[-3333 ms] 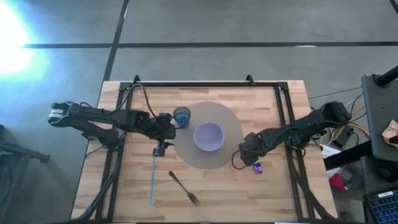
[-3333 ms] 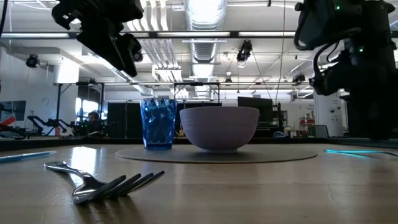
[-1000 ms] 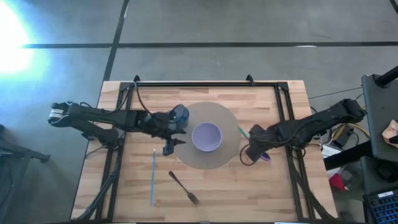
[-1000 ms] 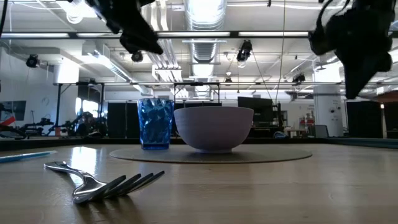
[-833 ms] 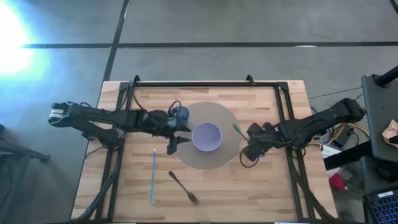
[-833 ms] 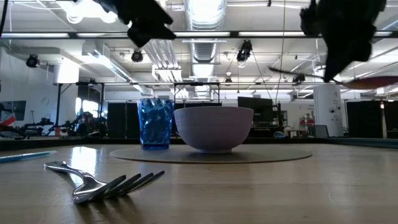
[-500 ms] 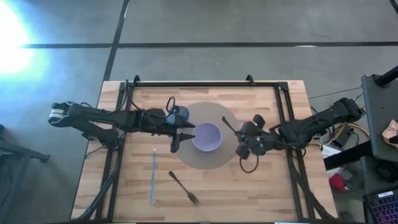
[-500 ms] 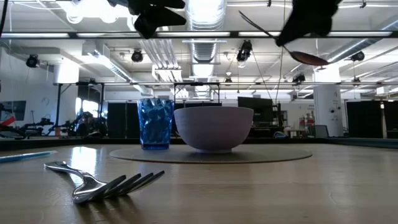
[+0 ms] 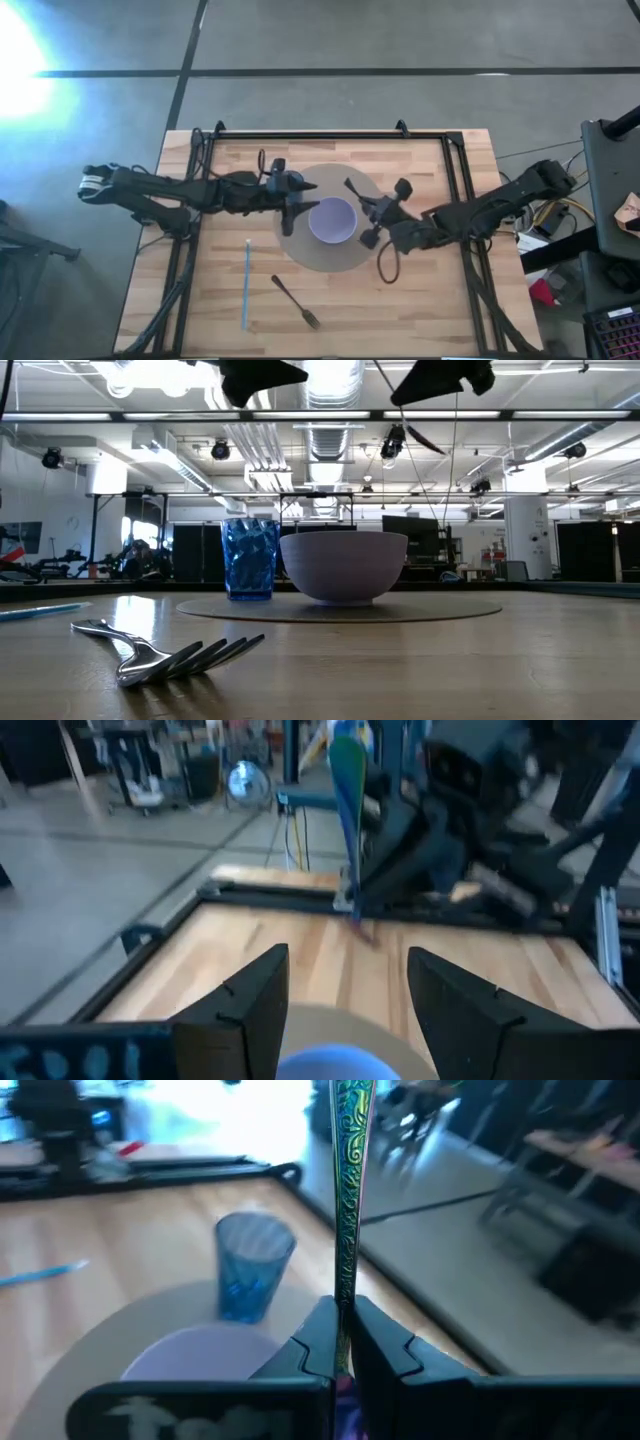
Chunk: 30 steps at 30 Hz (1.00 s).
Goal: Pick & Place Utensil
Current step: Put the purple spoon into the purple bowl
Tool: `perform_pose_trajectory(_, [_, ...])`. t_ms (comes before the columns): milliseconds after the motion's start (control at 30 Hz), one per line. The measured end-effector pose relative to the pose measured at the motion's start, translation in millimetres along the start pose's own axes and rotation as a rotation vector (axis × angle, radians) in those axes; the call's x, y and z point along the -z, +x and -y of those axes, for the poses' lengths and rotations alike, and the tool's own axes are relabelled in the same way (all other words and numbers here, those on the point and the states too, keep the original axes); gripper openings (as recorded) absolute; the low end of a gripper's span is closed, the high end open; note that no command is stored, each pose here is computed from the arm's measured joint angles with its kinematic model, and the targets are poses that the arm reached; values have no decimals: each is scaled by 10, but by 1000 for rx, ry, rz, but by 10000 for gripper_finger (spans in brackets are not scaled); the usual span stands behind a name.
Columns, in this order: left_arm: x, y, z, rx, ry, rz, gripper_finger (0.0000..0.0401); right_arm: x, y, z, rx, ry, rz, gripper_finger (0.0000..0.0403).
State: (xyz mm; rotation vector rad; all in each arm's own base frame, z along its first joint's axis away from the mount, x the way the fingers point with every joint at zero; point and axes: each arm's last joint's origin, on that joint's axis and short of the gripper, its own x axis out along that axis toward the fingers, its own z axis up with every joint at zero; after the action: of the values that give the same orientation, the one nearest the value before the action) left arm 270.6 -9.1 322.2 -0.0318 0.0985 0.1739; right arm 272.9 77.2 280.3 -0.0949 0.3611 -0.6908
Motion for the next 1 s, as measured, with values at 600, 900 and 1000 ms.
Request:
perform_pose_trajectory(600, [154,73,-108,-40,13,135,197,141,401,-430,259,67,135,13])
perform_pose_trajectory(900, [262,252,-259,-45,-2,127,197,171,526,-517,271,43,155,13])
perform_pose_trajectory(1000, [284,302,-263,-10,-9,144,197,190,566,-514,278,45,150,13])
